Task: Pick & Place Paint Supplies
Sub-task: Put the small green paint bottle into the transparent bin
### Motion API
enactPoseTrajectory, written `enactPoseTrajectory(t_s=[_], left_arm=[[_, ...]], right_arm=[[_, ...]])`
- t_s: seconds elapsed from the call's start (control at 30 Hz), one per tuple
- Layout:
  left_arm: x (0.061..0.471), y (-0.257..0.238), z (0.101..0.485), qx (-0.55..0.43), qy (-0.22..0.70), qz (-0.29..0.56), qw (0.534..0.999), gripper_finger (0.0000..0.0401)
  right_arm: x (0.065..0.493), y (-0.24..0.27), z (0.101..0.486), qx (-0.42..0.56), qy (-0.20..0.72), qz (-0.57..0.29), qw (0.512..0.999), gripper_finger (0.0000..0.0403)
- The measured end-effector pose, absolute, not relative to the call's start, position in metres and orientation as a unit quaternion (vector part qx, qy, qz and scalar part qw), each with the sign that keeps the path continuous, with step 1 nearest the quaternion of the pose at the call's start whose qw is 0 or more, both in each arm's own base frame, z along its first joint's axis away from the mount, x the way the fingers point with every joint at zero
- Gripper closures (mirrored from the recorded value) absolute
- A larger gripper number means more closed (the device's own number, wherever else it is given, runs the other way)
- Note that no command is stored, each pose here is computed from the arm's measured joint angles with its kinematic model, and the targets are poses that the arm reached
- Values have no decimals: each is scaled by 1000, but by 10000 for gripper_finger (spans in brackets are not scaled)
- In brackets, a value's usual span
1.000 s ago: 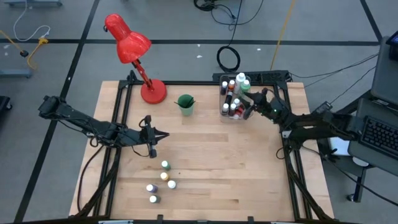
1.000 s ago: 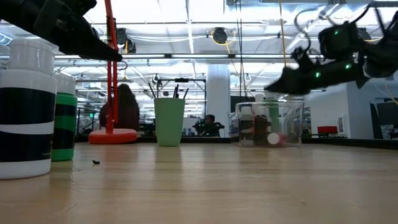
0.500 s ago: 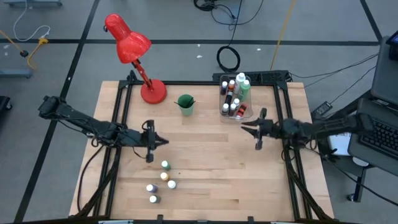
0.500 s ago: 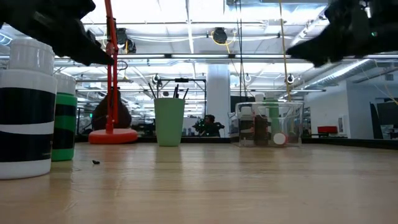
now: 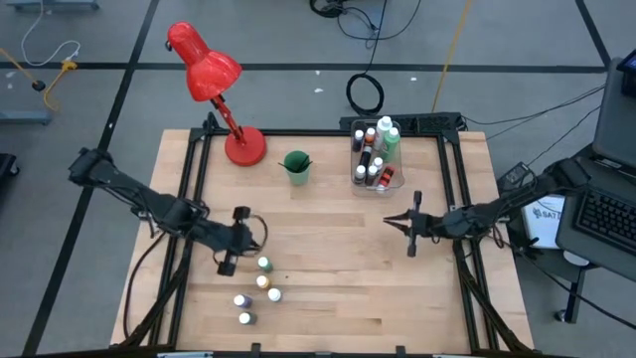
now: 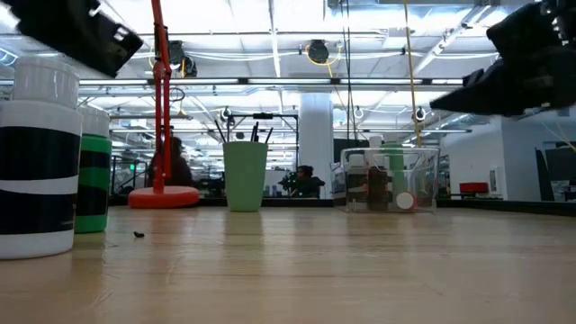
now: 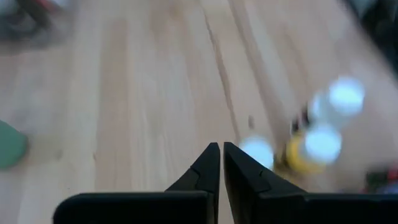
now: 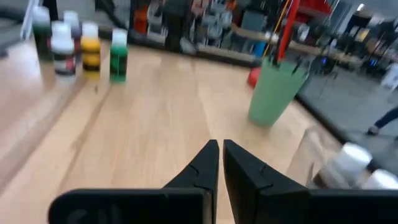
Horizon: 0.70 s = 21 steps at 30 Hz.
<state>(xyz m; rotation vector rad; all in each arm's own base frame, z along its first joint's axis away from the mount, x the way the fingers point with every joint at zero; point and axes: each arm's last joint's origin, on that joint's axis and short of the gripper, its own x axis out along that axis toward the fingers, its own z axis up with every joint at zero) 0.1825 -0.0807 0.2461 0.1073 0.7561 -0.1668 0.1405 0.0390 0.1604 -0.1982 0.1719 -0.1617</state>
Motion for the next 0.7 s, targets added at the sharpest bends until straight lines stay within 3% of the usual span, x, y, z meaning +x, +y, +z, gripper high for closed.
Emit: enactPoseTrajectory(t_s=[0.17, 0.5, 0.7], left_arm=[[183, -83, 233, 80, 421, -84, 899, 347], [196, -93, 217, 84, 448, -185, 871, 178], [209, -94, 204, 111, 456, -165, 868, 126]], right_arm=[[141, 39, 167, -93, 46, -83, 991, 381], [141, 40, 168, -88, 39, -62, 993, 378], [141, 41, 168, -88, 39, -57, 994, 378]])
